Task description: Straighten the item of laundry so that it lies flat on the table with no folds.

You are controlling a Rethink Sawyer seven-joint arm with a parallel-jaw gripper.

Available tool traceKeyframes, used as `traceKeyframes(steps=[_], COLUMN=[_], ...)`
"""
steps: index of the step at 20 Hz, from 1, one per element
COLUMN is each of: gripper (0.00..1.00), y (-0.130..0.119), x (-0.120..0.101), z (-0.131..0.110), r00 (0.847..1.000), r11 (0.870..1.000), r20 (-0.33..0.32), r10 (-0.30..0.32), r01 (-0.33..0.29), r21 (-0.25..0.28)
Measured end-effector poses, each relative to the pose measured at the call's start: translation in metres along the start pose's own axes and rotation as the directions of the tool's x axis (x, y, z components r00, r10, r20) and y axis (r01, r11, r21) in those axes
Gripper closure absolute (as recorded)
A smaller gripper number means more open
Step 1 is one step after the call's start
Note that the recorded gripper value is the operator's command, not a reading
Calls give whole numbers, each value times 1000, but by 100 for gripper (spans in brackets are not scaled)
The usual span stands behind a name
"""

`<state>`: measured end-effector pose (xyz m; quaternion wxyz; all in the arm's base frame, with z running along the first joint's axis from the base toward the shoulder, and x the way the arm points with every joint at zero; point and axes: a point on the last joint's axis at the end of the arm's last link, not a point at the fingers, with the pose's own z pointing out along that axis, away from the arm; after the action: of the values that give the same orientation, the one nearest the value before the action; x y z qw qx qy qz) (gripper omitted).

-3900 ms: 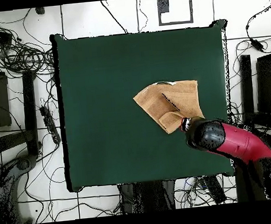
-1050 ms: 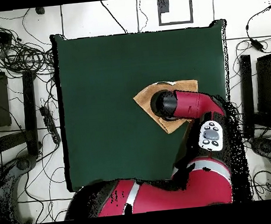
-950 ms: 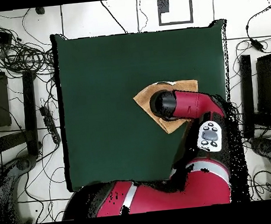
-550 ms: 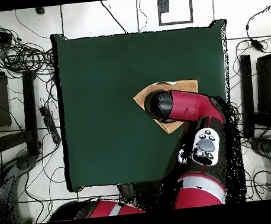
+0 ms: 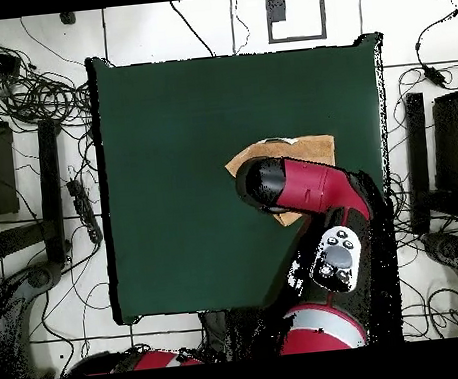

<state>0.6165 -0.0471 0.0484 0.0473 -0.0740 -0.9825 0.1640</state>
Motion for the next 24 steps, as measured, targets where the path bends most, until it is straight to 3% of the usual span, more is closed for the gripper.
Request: traceKeyframes(steps=[10, 17, 24], gripper=[0, 0, 0], y=[12, 24, 19], x=[27, 51, 50], z=[40, 89, 93], r00=[990, 976, 969], r11=[994, 990, 983], r20=[-98, -167, -168], r10=[104, 142, 183], r01=[-106, -141, -180], r21=[-8, 17, 35])
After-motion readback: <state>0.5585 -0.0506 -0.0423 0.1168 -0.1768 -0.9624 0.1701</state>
